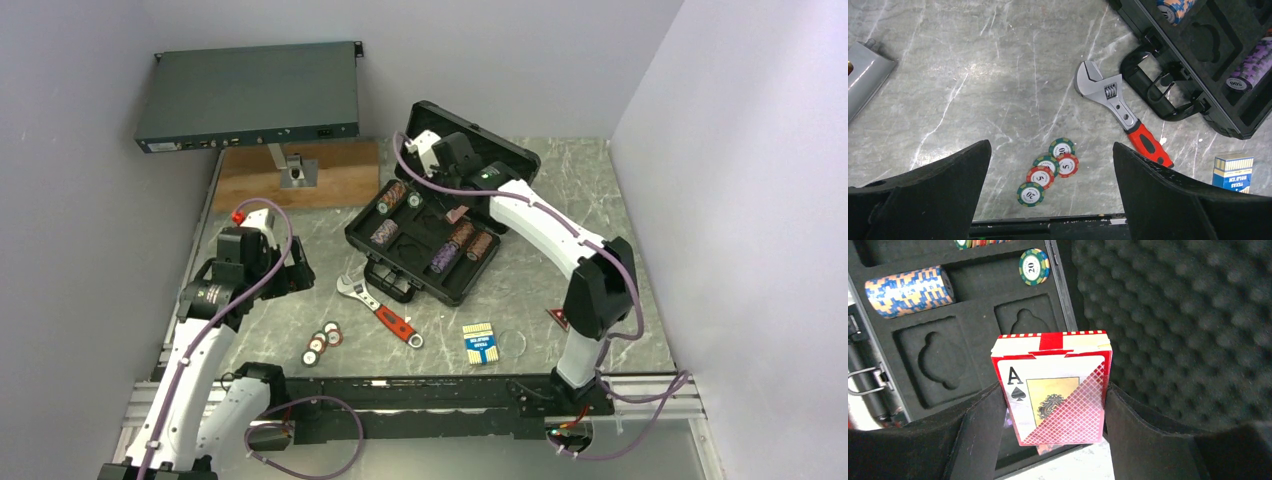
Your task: Pack up texas hold em set
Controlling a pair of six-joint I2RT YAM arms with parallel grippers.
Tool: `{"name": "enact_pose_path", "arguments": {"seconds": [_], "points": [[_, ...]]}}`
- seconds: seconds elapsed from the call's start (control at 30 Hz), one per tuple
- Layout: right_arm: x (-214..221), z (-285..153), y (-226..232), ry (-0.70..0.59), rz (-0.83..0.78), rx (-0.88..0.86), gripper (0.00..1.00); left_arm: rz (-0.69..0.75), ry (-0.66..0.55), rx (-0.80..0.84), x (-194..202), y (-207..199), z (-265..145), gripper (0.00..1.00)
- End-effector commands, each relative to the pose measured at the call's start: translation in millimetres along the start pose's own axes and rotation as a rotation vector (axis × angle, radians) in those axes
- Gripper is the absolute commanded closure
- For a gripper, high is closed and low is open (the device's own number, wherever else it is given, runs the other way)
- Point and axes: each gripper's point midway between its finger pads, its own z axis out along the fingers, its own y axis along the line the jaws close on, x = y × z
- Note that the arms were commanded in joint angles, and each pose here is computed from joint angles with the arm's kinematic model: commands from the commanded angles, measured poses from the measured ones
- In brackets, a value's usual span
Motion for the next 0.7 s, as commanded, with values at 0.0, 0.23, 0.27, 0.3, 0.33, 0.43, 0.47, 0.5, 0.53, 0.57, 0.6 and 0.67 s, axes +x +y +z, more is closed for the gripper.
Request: {"name": "enact_pose_path", "arguments": {"seconds": [0.0, 0.23, 0.27, 0.3, 0.33, 0.43, 0.47, 0.5, 0.53, 0.57, 0.6, 0.67], "points": [[-50, 2, -10, -0.146, -0.065, 0.042, 1.0, 0.002, -0.045, 0.035, -8, -6, -2, 0.01], [-53, 40, 3, -0.132, -0.132, 0.015, 1.0, 0.01, -0.064, 0.045, -10, -7, -4, 0.01], [-53, 44, 5, -0.14, -0.133, 0.012, 1.0, 0.015, -0.068, 0.053, -10, -8, -4, 0.01], [-50, 49, 7, -0.141, -0.149, 0.013, 1.0, 0.019, -0.071, 0.065, -11, -10, -4, 0.01], [-47, 53, 7, -0.142, -0.171, 0.023, 1.0, 0.022, -0.076, 0.074, -11, -12, -5, 0.01], [-43, 64, 7, -0.143, -0.226, 0.039, 1.0, 0.031, -0.098, 0.091, -13, -14, -7, 0.01], [-42, 68, 8, -0.137, -0.236, 0.037, 1.0, 0.033, -0.106, 0.095, -14, -14, -8, 0.01], [-41, 72, 8, -0.128, -0.242, 0.032, 1.0, 0.036, -0.108, 0.099, -14, -15, -8, 0.01], [-42, 76, 10, -0.125, -0.249, 0.017, 1.0, 0.039, -0.111, 0.102, -14, -15, -9, 0.01], [-44, 78, 11, -0.132, -0.254, 0.003, 1.0, 0.039, -0.114, 0.104, -14, -16, -9, 0.01], [-47, 80, 13, -0.142, -0.261, -0.004, 1.0, 0.039, -0.113, 0.104, -14, -16, -10, 0.01], [-47, 86, 17, -0.146, -0.283, -0.024, 1.0, 0.039, -0.109, 0.102, -14, -15, -10, 0.01]]}}
